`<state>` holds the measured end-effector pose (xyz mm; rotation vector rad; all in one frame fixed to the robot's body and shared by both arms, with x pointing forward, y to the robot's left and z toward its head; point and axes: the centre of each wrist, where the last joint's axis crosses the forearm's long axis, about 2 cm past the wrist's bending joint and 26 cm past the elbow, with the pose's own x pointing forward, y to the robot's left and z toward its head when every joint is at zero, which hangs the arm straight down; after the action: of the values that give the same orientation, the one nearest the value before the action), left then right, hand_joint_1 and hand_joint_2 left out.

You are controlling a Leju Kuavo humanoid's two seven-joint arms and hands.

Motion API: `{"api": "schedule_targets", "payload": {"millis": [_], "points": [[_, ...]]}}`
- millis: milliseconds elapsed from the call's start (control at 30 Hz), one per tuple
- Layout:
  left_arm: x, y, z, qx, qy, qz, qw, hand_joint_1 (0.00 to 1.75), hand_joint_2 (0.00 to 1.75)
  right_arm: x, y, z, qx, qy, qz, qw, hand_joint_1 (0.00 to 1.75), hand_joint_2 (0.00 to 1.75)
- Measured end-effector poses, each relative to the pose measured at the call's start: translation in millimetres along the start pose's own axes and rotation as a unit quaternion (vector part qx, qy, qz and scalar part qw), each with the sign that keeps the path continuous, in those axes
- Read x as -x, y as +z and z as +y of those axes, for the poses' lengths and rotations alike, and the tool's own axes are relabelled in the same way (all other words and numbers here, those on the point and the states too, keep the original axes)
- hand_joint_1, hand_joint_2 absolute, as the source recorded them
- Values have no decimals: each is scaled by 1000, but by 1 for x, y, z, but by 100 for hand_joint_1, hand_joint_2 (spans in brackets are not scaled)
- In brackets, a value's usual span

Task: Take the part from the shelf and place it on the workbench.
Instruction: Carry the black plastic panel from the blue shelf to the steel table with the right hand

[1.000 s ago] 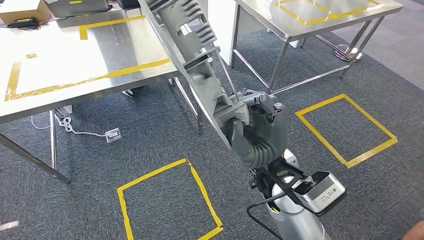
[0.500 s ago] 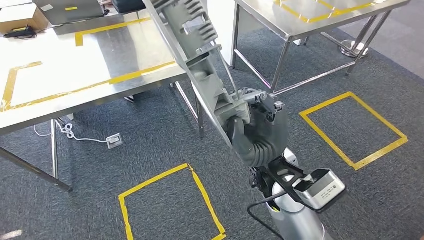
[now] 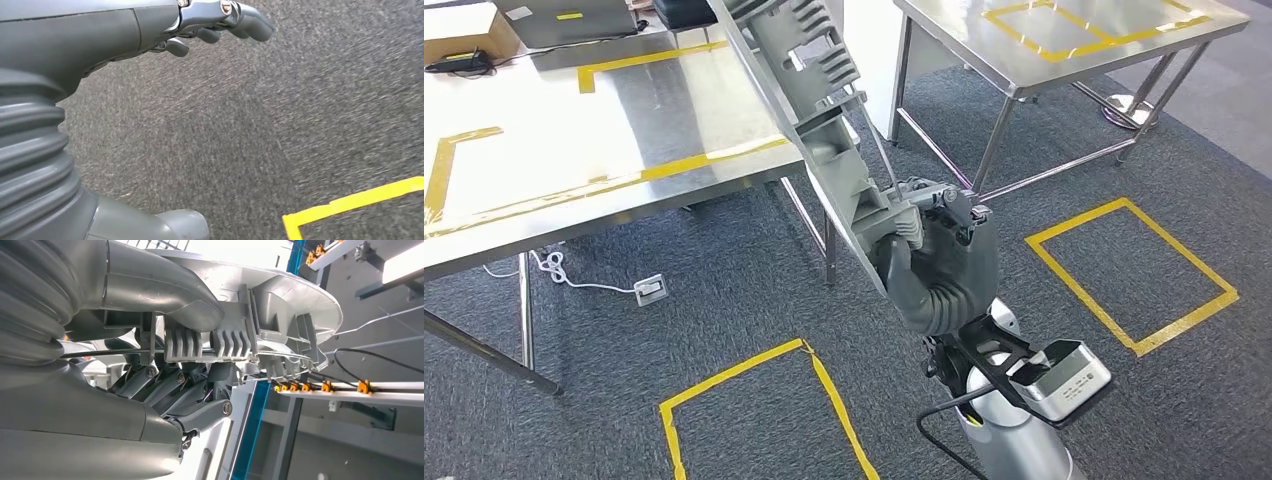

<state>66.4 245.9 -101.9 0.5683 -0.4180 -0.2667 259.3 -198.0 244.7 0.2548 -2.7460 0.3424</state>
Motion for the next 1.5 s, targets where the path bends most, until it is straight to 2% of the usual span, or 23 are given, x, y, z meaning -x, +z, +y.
{"api": "schedule_targets", "payload": {"millis": [500, 1500], "points": [[-4, -1, 0, 1, 1, 1, 1000, 0, 175, 1, -1, 0, -1, -9, -2, 1000, 166, 175], [0, 0, 0, -2, 7, 5, 1000, 0, 175, 1, 3, -1, 3, -17, 5, 1000, 166, 175]]}}
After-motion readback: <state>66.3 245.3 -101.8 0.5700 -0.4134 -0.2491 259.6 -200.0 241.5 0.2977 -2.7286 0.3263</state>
